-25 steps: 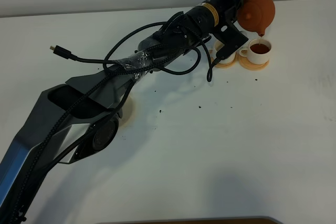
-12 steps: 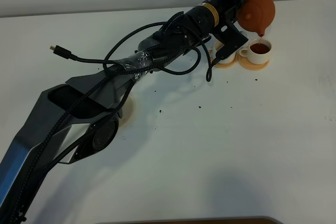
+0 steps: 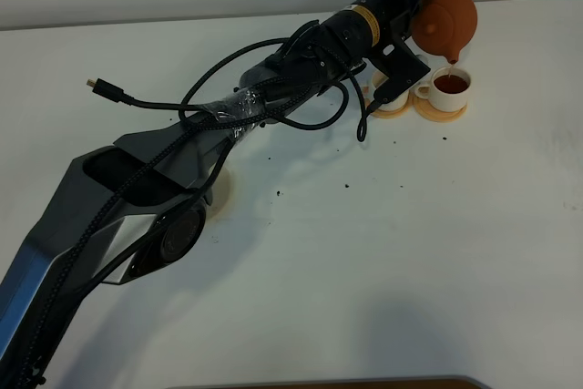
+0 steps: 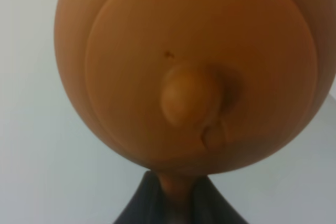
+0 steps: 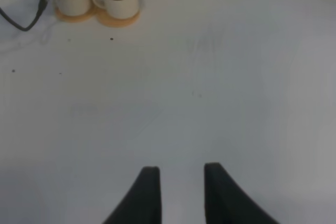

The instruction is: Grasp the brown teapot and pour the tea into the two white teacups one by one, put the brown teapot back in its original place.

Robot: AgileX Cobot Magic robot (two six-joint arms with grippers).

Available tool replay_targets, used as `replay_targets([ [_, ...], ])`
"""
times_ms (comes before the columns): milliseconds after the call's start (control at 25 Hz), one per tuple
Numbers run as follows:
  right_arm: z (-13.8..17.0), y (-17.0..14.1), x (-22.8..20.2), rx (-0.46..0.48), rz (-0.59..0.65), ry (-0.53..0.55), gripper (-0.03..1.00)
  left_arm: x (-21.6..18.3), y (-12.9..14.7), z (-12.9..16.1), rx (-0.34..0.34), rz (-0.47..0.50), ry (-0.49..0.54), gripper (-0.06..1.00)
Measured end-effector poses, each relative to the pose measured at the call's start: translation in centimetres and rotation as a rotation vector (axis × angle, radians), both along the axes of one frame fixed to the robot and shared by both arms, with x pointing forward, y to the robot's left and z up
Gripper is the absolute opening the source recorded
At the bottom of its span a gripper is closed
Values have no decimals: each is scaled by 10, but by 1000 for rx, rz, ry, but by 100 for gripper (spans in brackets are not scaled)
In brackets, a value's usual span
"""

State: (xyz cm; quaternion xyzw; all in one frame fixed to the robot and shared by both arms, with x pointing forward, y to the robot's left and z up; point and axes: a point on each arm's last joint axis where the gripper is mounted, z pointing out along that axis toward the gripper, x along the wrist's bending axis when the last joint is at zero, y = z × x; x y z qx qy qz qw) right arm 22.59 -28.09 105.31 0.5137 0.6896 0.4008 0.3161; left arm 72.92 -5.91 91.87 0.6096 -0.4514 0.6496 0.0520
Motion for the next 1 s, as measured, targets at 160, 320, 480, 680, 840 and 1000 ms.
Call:
replay_targets([
  [160,0,0,0,0,0,0,24,0,0,0,0,0,0,14],
  [320,0,0,0,0,0,0,24,0,0,0,-18,5,18,14],
  [480,0,0,0,0,0,0,24,0,1,-1,-62,23,70,14],
  [680,0,0,0,0,0,0,24,1,2,-3,-113,49,136,14],
  [840,0,0,0,0,0,0,24,1,3,-5,-154,79,199,14],
  [1000,0,0,0,0,0,0,24,2,4,-6,-214,105,263,14],
])
